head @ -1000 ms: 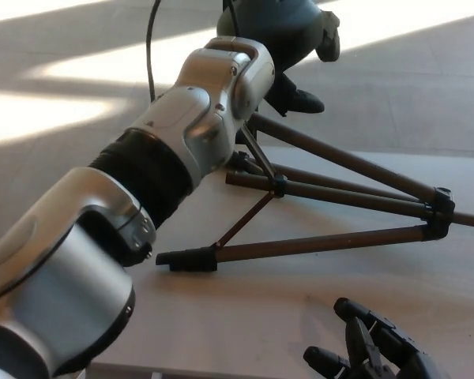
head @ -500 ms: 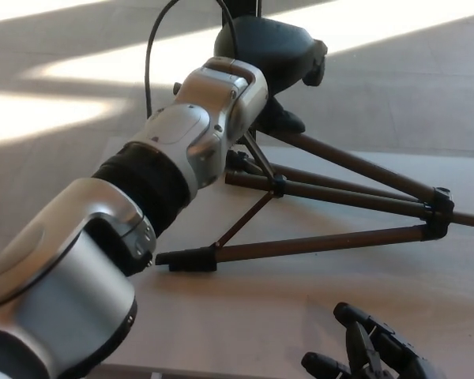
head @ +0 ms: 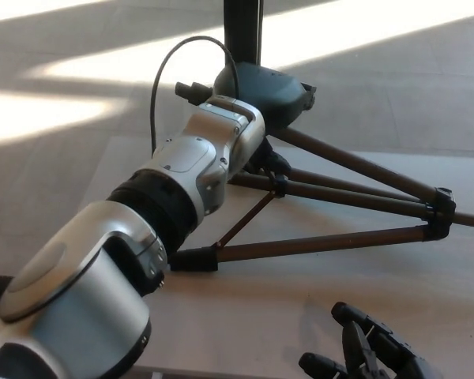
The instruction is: Use both hands of the robot to pick up the tripod lying in the middle of the desk and make it stand upright on the desk
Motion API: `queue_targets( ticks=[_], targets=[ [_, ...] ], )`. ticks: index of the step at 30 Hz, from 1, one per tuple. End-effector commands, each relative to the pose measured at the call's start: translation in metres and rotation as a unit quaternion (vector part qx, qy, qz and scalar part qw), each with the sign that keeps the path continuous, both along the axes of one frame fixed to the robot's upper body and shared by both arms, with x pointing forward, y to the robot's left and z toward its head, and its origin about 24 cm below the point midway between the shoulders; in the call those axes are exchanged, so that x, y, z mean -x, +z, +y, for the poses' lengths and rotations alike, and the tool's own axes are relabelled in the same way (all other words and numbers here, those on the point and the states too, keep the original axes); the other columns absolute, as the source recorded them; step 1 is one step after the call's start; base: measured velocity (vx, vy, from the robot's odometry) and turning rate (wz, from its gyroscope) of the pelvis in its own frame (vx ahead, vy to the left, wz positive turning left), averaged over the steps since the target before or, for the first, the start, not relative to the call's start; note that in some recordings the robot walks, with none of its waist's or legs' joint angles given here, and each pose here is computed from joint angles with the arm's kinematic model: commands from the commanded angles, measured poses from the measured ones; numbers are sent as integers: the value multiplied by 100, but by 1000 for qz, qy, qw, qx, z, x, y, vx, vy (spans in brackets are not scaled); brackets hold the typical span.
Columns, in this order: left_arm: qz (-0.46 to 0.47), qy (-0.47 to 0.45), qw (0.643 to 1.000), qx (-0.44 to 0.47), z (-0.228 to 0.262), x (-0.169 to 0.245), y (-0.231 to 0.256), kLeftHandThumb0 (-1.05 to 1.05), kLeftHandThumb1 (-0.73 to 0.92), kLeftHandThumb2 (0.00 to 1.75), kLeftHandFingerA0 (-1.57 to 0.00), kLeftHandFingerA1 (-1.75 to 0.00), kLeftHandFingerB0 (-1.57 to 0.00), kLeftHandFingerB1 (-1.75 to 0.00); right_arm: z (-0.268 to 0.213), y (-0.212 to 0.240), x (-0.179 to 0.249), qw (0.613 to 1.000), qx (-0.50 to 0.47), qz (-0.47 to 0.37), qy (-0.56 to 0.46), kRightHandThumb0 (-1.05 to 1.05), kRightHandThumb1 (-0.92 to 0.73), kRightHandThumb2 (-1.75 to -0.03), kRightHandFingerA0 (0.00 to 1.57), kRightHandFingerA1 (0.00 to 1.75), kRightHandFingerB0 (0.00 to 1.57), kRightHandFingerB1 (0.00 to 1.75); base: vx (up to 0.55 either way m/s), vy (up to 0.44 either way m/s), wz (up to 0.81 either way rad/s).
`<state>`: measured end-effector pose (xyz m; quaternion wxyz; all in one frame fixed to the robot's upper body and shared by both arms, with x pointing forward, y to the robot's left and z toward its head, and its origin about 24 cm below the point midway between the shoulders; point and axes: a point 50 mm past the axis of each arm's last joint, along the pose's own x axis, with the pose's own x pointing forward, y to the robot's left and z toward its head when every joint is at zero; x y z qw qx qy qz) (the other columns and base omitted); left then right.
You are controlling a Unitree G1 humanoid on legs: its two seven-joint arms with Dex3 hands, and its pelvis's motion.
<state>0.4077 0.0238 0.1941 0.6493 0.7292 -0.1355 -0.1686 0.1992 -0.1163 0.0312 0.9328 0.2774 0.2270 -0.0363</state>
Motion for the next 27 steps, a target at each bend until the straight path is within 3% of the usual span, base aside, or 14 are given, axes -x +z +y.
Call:
queue_targets(
  ticks=[1,6,7,8,9,10,12,14,15,16,19,20,27],
  targets=[
    [-12,-4,1000,10,-3,1,-2,-77,47,86,-21,-53,-18,-43,12,4,-2,998,-50,-2,-31,-61,-62,-58,79,86,67,56,0,0,0],
    [-11,-10,1000,26,-8,2,-4,-79,49,89,-22,-55,-16,-45,12,5,-2,998,-51,-5,-32,-61,-61,-58,78,88,67,58,0,0,0],
    [-11,-12,1000,26,-8,2,-4,-80,65,61,-26,-50,-21,-36,12,5,-2,998,-50,-5,-34,-61,-61,-58,76,87,68,58,0,0,0],
    [-15,-16,999,26,-8,2,-5,-81,66,60,-30,-52,-22,-37,12,5,-2,998,-46,-5,-32,-61,-62,-59,76,86,67,57,0,0,0],
    [-19,-14,1000,19,-6,2,-6,-79,50,91,-30,-59,-15,-47,13,5,-3,999,-45,-5,-30,-60,-62,-59,75,85,66,57,0,0,0],
    [-18,-11,1000,14,-5,2,-6,-75,63,59,-33,-52,-23,-37,13,5,-3,999,-45,-5,-29,-61,-62,-59,78,88,66,57,0,0,0],
    [-17,-8,1000,7,-4,1,-6,-75,63,59,-33,-52,-23,-37,13,6,-3,999,-45,-6,-29,-61,-62,-59,78,88,66,57,0,0,0],
    [-7,5,1000,-20,-1,0,-7,-74,63,60,-28,-51,-20,-37,14,6,-2,999,-45,-3,-29,-61,-62,-59,76,87,65,56,0,0,0],
    [1,15,999,-48,5,-2,-11,-75,48,87,-23,-55,-15,-44,14,6,-2,999,-46,-7,-24,-60,-63,-59,72,88,64,56,0,0,0],
    [1,15,998,-55,7,-2,-13,-74,60,59,-30,-49,-24,-34,14,5,-2,999,-45,-7,-23,-61,-63,-59,72,87,63,55,0,0,0],
    [0,15,997,-69,11,-2,-17,-75,59,59,-31,-50,-25,-36,15,5,-3,999,-44,-6,-22,-61,-63,-60,73,88,63,55,0,0,0],
    [6,18,996,-92,13,-2,-22,-77,45,86,-30,-58,-23,-50,15,6,-3,999,-45,-6,-22,-61,-63,-60,73,88,63,55,0,0,0],
    [5,21,989,-143,13,0,-36,-77,46,86,-22,-55,-12,-43,15,7,-5,999,-41,-11,-18,-61,-64,-60,69,90,59,55,0,0,0]
  ],
)
